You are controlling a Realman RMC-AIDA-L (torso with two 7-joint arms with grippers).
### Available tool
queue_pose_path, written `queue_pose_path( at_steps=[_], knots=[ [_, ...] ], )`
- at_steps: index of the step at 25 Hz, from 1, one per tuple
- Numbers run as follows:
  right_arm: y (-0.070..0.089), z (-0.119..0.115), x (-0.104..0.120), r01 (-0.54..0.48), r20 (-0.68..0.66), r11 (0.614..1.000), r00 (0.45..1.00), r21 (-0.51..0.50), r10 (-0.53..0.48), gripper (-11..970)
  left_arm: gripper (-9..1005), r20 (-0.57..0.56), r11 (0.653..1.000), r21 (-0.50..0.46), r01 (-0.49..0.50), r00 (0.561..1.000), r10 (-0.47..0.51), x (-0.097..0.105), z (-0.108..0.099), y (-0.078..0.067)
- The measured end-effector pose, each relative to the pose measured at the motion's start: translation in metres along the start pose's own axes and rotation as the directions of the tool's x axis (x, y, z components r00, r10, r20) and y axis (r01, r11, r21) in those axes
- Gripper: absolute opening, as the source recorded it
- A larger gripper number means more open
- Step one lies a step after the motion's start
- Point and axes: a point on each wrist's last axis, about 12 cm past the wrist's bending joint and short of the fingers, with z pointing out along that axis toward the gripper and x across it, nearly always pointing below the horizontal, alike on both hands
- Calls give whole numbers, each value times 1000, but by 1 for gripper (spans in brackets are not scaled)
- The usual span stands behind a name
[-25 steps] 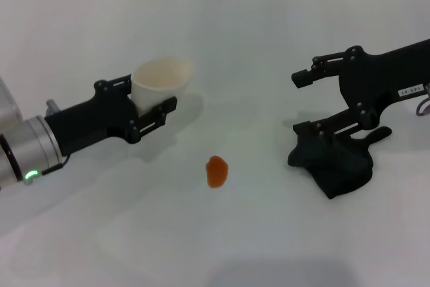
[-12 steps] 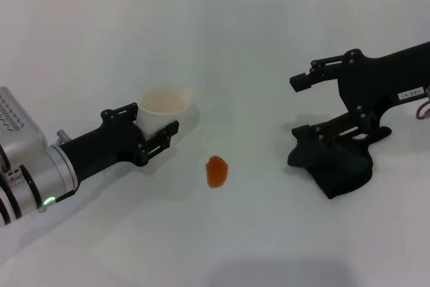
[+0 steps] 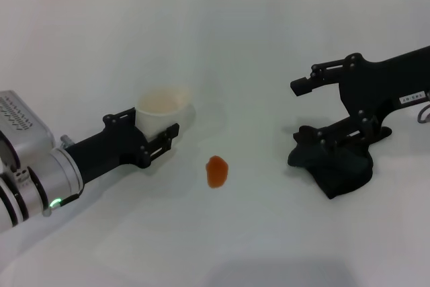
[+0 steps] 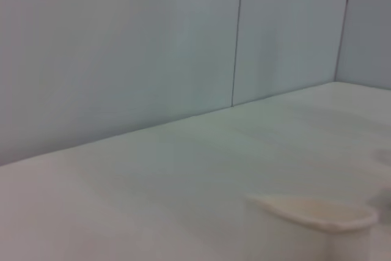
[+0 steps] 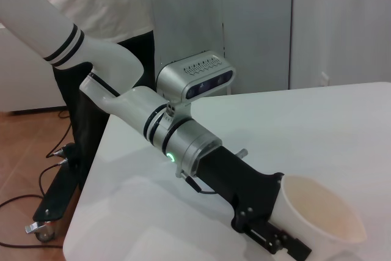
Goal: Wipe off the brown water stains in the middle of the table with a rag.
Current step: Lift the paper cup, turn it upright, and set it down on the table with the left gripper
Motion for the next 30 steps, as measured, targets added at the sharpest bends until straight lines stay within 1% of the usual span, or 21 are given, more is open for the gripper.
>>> queue_pose_path(
  at_steps=[6, 19, 22, 26, 30],
  knots=[
    [0, 0, 2, -5, -1, 1000, 1000, 0, 5, 834, 534, 2, 1000, -9, 21, 1000, -21, 4, -3, -2],
    [1, 0, 2, -6, -2, 1000, 1000, -1, 6, 823, 819, -6, 999, -23, 42, 999, -42, 9, -8, -3],
    [0, 1, 2, -7, -2, 1000, 1000, -3, 7, 820, 893, 2, 998, -23, 51, 999, -51, 13, -14, -6],
    [1, 1, 2, -5, -5, 1000, 1000, -7, 5, 817, 893, 46, 998, -17, 59, 997, -58, 17, -28, -10],
    [1, 2, 2, -8, -13, 1000, 1000, -9, 8, 814, 893, 82, 998, -27, 60, 995, -58, 22, -50, -12]
  ],
)
